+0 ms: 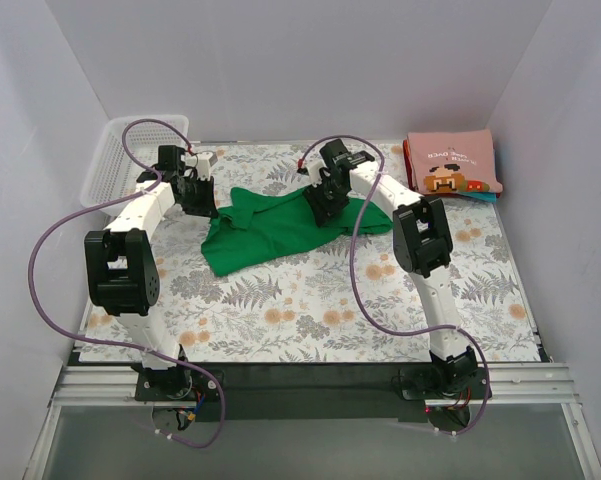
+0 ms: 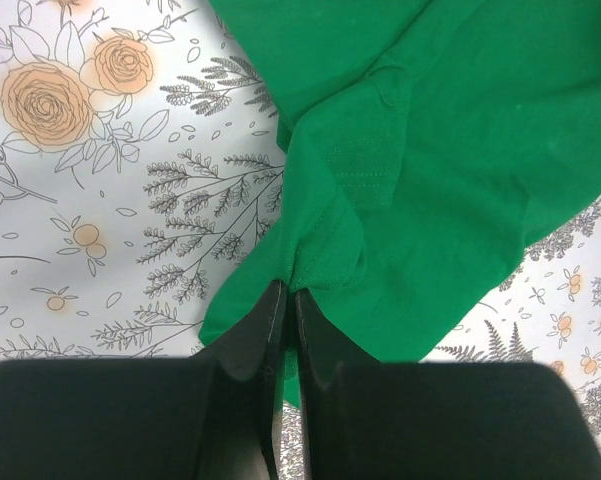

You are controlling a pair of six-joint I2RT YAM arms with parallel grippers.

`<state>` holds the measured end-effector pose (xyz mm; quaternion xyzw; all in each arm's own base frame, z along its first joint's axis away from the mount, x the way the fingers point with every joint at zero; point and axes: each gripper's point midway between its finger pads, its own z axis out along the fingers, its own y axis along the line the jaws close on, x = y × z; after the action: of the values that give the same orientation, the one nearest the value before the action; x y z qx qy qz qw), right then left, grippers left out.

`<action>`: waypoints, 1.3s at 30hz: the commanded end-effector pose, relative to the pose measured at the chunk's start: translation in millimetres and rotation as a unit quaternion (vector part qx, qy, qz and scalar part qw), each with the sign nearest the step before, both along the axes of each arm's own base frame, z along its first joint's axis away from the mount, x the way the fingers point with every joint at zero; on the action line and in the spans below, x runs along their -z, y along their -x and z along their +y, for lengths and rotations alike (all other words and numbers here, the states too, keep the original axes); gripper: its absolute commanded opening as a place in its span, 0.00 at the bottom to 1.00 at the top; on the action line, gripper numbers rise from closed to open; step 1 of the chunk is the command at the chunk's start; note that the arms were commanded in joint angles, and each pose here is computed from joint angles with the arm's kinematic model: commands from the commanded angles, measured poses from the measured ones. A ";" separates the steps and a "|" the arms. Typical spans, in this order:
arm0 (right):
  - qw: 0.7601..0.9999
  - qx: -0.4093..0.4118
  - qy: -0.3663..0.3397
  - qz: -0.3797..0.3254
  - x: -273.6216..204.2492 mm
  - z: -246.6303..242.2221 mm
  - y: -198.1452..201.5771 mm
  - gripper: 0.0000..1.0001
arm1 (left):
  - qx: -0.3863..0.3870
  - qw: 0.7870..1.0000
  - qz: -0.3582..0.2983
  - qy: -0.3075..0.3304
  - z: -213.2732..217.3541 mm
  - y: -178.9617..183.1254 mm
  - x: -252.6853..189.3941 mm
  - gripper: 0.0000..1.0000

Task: Fold and stack the t-shirts
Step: Flatten the tshirt out

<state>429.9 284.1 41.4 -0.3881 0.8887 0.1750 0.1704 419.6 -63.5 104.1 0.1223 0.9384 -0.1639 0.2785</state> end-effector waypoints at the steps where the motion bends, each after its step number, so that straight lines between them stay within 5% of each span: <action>1: 1.000 0.027 -0.006 -0.003 -6.8 2.8 -8.8 0.57 | 0.001 0.999 -0.040 -0.010 2.5 -4.7 -21.7 0.00; 7: 0.999 0.040 0.013 0.001 5.7 -3.5 -10.6 0.52 | 0.001 0.999 -0.041 -0.013 3.4 -5.1 -19.8 0.00; 14: 0.998 0.040 0.024 -0.034 -23.2 -19.9 -11.2 0.29 | 0.002 0.999 -0.049 -0.023 6.5 -7.3 -23.1 0.00; 18: 0.996 0.035 0.034 -0.074 -52.8 -36.1 -15.6 0.01 | -0.004 0.998 -0.061 -0.022 10.3 -12.5 -33.6 0.00; 30: 0.969 0.033 0.033 -0.244 -201.1 -162.5 -6.5 0.01 | -0.056 0.975 -0.216 -0.019 52.0 -5.5 -173.9 0.00; 39: 0.925 0.023 0.046 -0.377 -295.2 -222.7 77.6 0.01 | -0.081 0.924 -0.372 -0.033 48.4 97.0 -282.3 0.00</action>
<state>377.0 68.4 315.3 -0.3832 0.8035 -0.0035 0.4556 358.6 -20.5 354.3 0.1216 0.8072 -0.0781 0.5724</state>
